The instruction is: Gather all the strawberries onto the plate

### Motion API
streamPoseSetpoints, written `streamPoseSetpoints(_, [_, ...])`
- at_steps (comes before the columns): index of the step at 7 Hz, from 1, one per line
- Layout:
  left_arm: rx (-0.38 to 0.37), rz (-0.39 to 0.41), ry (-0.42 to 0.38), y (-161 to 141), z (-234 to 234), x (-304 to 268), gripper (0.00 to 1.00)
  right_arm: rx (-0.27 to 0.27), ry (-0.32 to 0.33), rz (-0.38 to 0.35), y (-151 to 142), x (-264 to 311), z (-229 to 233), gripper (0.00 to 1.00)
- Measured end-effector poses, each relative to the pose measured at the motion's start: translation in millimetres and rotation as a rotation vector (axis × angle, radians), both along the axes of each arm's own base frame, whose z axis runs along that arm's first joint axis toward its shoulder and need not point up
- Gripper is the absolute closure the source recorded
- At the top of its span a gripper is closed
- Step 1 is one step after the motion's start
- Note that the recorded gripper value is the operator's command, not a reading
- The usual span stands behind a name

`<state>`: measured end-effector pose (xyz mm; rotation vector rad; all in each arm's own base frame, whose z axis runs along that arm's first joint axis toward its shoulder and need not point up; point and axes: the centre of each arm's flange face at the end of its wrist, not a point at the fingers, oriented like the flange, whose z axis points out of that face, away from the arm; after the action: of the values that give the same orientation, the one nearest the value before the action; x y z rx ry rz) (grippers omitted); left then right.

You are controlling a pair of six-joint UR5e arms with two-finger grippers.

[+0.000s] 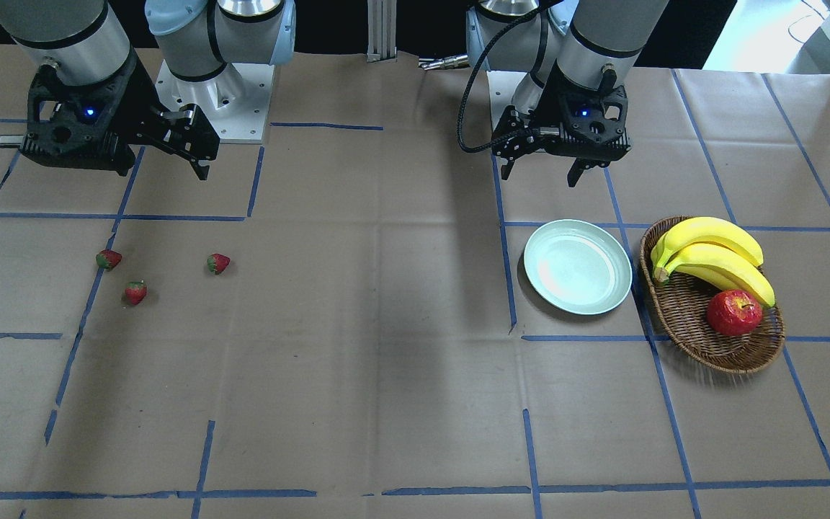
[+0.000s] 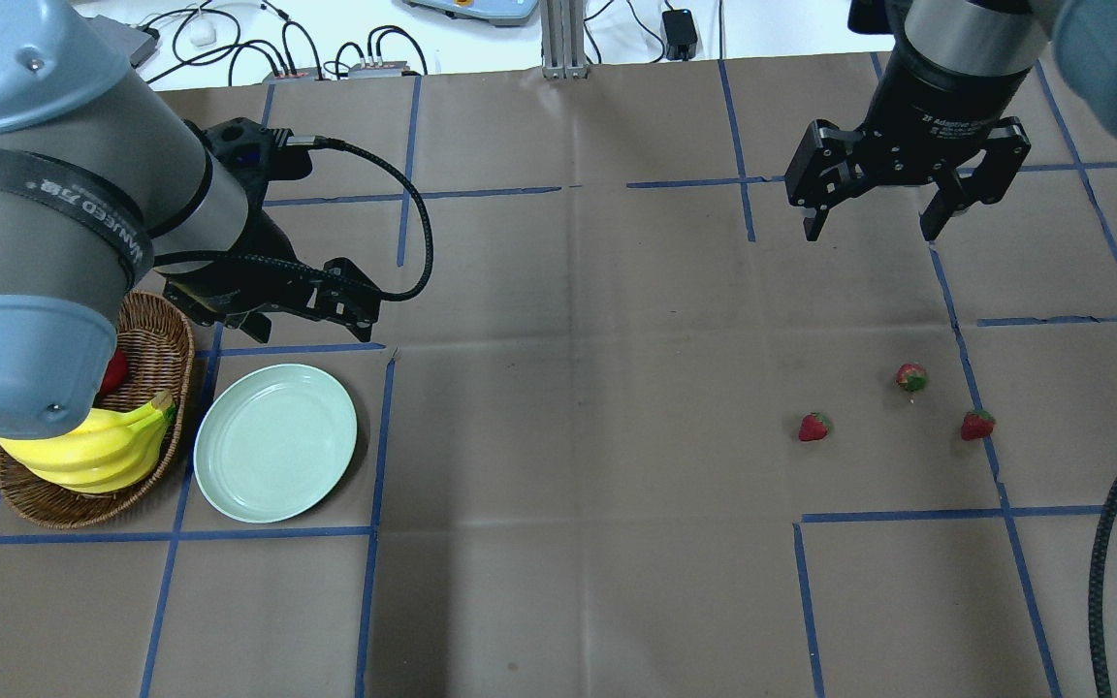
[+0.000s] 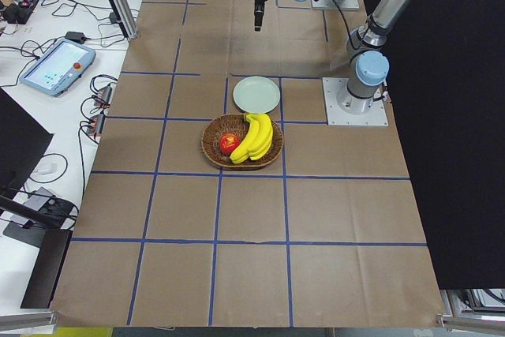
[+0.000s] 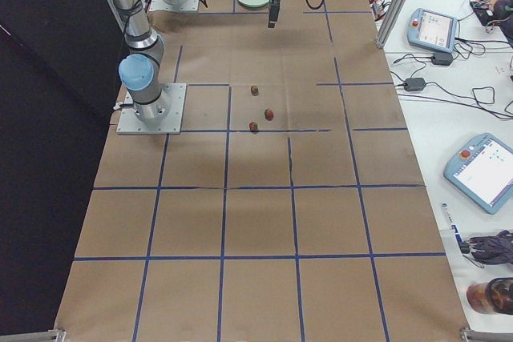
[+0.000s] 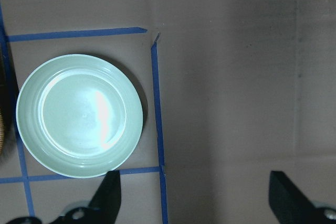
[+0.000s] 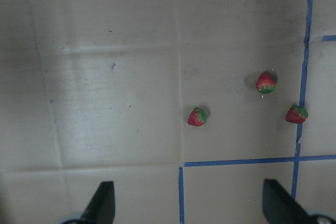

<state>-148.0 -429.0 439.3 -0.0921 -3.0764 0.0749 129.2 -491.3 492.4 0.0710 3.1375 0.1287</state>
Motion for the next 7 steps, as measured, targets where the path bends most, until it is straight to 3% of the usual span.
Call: streamPoseSetpoints(7, [0.005,-0.003,-0.001,0.0,-2.3,-0.1,0.00,0.001,0.002,0.000,0.9,-0.1,0.6,0.00])
